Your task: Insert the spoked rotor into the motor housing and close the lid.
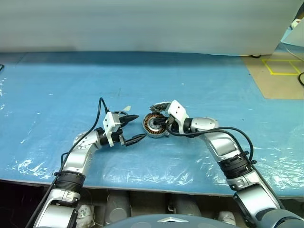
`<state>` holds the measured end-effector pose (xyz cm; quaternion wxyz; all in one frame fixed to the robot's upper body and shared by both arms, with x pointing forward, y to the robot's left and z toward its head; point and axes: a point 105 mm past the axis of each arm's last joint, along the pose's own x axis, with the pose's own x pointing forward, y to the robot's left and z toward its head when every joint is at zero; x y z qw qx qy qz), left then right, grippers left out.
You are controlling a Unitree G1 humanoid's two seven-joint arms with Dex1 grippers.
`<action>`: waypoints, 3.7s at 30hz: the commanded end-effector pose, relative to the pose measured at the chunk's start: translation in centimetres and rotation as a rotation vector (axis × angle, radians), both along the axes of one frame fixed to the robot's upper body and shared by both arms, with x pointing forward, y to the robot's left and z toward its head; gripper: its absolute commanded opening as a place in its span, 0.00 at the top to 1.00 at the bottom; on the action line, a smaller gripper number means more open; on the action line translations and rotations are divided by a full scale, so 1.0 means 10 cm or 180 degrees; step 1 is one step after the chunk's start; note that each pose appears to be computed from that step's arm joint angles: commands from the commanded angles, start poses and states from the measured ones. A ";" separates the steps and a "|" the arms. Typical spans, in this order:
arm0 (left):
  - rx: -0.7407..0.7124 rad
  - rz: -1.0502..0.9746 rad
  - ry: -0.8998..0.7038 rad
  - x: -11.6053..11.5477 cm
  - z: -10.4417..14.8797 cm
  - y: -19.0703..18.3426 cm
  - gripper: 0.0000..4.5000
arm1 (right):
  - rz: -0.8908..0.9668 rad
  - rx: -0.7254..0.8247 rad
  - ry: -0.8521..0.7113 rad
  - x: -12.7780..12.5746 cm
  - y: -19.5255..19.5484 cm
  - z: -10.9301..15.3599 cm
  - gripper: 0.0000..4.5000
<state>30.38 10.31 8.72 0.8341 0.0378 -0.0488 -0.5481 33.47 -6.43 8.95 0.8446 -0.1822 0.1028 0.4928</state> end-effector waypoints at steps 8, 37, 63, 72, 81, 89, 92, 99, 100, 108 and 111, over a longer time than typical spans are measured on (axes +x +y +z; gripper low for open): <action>0.0000 -0.0008 -0.0134 0.02 0.09 0.01 0.00 | -0.0047 -0.0192 -0.0077 0.03 -0.08 -0.10 0.99; 0.0370 0.0473 0.0014 0.60 0.56 0.69 0.00 | 0.0200 0.0178 -0.0056 -0.23 -0.25 0.23 0.99; 0.1501 -0.0004 0.1017 0.61 0.39 0.85 0.44 | 0.0345 0.0526 0.0013 -0.52 -0.24 0.42 1.00; 0.1513 0.0030 0.0924 0.70 0.33 0.79 0.44 | 0.0419 0.0621 -0.0049 -0.61 -0.20 0.59 1.00; 0.1669 -0.0057 0.0989 0.69 0.27 0.78 0.44 | 0.0383 0.0605 -0.0039 -0.61 -0.19 0.57 1.00; 0.2046 -0.0155 0.1030 0.64 0.13 0.78 0.44 | 0.0363 0.0593 -0.0058 -0.60 -0.19 0.57 1.00; 0.2189 -0.0220 0.1063 0.60 0.04 0.78 0.44 | 0.0336 0.0591 -0.0072 -0.59 -0.20 0.58 1.00; 0.2347 -0.0300 0.1068 0.55 -0.05 0.74 0.44 | 0.0290 0.0558 -0.0091 -0.57 -0.22 0.57 1.00; 0.2350 -0.0271 0.1041 0.57 -0.05 0.73 0.44 | 0.0288 0.0555 -0.0093 -0.56 -0.22 0.57 1.00; 0.2257 -0.0211 0.0942 0.62 0.03 0.73 0.59 | 0.0266 0.0555 -0.0114 -0.55 -0.24 0.59 1.00; 0.2040 -0.0234 0.0987 0.63 0.13 0.71 0.59 | 0.0252 0.0565 -0.0116 -0.55 -0.26 0.61 1.00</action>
